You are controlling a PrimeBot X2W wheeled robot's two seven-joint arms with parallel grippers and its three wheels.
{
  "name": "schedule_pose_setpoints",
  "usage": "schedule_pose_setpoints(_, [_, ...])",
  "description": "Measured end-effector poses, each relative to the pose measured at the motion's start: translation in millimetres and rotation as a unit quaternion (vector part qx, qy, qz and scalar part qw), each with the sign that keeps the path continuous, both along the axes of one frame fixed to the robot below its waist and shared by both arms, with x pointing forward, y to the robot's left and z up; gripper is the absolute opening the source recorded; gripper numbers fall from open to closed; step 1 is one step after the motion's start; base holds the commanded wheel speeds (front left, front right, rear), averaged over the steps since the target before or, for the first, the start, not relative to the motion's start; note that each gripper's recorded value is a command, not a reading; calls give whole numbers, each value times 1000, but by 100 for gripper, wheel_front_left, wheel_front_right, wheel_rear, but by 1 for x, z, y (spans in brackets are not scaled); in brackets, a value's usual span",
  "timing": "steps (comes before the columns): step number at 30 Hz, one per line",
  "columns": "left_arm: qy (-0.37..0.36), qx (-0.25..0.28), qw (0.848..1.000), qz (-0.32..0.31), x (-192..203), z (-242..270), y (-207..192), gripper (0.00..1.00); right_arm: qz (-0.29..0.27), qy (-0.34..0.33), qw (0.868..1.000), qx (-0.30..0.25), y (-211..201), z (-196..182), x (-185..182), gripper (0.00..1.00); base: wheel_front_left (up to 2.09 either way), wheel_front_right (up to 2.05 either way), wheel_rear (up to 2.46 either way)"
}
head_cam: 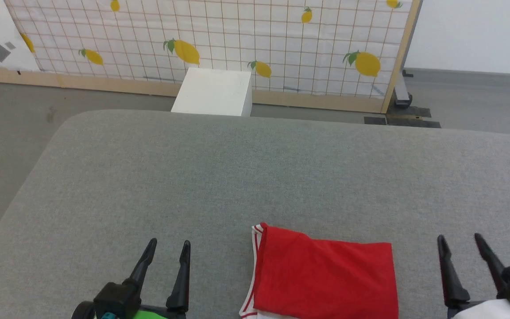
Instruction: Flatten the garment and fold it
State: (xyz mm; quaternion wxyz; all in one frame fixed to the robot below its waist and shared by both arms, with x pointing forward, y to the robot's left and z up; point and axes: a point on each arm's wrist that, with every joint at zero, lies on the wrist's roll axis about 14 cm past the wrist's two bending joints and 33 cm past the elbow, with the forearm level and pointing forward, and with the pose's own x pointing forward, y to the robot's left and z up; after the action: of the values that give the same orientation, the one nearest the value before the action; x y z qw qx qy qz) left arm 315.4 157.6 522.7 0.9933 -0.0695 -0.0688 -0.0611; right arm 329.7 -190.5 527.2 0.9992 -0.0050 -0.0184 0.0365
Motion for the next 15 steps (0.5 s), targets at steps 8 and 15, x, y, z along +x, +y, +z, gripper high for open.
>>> schedule_pose_setpoints(8, [20,-3,1000,-1,6,-11,-2,100,67,204,975,59,17,-55,6,100,0,0,0])
schedule_pose_setpoints(15, [34,-2,999,8,14,-18,2,100,100,380,915,95,28,-110,2,100,0,0,0])
